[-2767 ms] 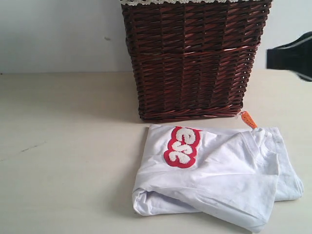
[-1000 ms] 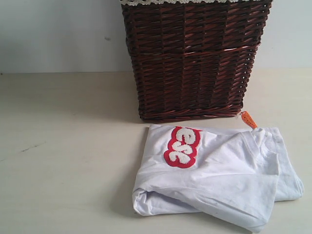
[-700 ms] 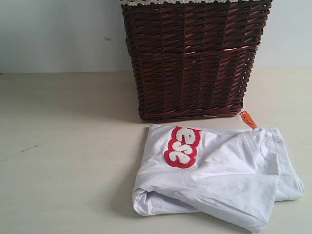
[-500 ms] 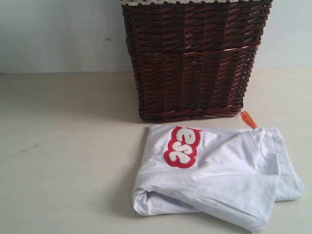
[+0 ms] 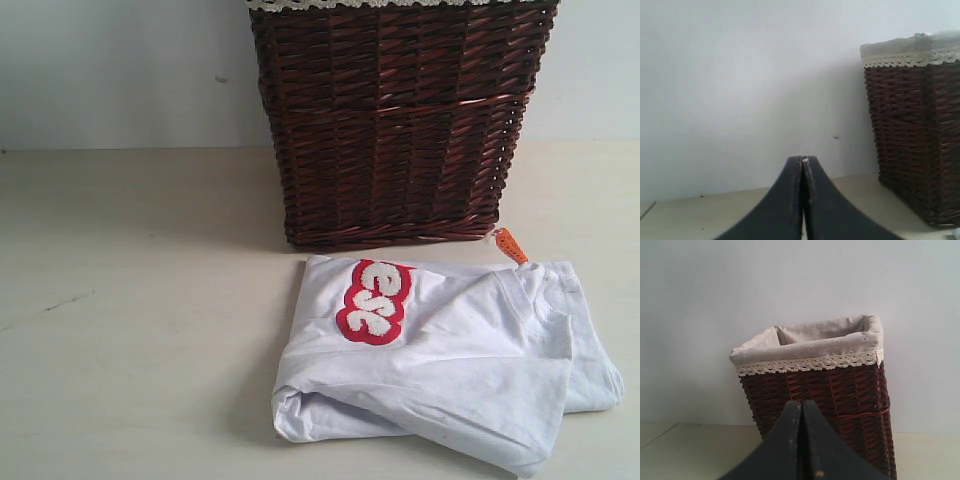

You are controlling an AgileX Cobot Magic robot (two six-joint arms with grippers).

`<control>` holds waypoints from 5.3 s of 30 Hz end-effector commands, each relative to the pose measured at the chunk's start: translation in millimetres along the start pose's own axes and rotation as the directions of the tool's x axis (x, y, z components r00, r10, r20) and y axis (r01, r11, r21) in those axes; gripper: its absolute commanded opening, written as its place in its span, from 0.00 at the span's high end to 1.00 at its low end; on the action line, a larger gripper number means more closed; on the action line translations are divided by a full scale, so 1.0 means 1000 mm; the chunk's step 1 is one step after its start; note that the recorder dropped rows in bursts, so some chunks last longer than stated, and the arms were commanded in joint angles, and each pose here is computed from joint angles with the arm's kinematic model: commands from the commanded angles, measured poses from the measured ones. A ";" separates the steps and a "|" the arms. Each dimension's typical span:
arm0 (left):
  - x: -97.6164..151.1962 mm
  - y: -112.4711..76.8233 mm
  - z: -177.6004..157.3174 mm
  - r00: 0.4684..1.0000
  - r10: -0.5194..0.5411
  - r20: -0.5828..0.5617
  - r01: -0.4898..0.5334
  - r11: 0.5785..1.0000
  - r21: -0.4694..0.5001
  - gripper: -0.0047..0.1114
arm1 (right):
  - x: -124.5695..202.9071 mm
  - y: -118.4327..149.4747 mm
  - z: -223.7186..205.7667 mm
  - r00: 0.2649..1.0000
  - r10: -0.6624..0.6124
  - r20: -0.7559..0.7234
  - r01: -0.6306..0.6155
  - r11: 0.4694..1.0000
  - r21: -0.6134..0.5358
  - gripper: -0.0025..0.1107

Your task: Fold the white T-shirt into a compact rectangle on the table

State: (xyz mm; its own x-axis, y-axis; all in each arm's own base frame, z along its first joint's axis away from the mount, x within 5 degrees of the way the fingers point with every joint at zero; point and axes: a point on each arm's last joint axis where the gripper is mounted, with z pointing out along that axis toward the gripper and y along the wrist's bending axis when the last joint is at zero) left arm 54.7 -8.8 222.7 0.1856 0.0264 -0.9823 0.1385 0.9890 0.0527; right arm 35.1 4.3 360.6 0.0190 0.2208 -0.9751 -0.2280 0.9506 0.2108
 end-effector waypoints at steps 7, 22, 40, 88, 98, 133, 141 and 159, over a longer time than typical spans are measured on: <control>0.016 0.003 -0.002 0.986 -0.042 -0.158 0.033 0.998 -0.059 0.96 | 0.003 0.000 0.001 1.000 -0.007 -0.009 0.007 1.000 -0.001 0.98; 0.041 0.002 -0.010 0.898 -0.092 -0.430 0.060 0.994 -0.086 0.96 | 0.003 0.000 0.001 1.000 -0.007 -0.009 0.007 1.000 -0.001 0.98; 0.040 0.002 -0.010 0.899 -0.090 -0.428 0.059 0.995 -0.086 0.96 | 0.003 0.000 0.001 1.000 -0.008 -0.009 0.008 1.000 -0.001 0.98; 0.040 0.002 -0.010 0.899 -0.088 -0.429 0.057 0.995 -0.085 0.96 | 0.038 -0.010 -0.017 0.824 -0.477 0.306 0.377 0.865 0.332 0.98; 0.040 0.002 -0.010 0.899 -0.088 -0.429 0.057 0.995 -0.085 0.96 | 0.126 -0.039 0.007 0.937 -0.340 0.081 0.305 0.909 0.285 0.98; 0.040 0.002 -0.010 0.899 -0.088 -0.429 0.057 0.995 -0.085 0.96 | 0.164 -0.047 0.006 0.966 -0.145 -0.214 0.202 0.940 0.274 0.98; 0.040 0.002 -0.010 0.899 -0.088 -0.429 0.057 0.995 -0.085 0.96 | 0.164 -0.047 0.007 0.967 -0.147 -0.206 0.202 0.940 0.274 0.98; 0.040 0.002 -0.010 0.899 -0.088 -0.429 0.057 0.995 -0.085 0.96 | 0.164 -0.047 0.007 0.967 -0.147 -0.208 0.202 0.940 0.274 0.98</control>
State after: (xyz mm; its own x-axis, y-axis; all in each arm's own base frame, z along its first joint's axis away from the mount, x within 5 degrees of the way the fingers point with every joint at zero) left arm 53.4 -4.1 180.3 -0.2748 0.0112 -0.9614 0.0670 0.9977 -0.0075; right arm 55.4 -2.4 192.3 -0.1541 0.0314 -0.9876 0.0514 0.9984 0.0237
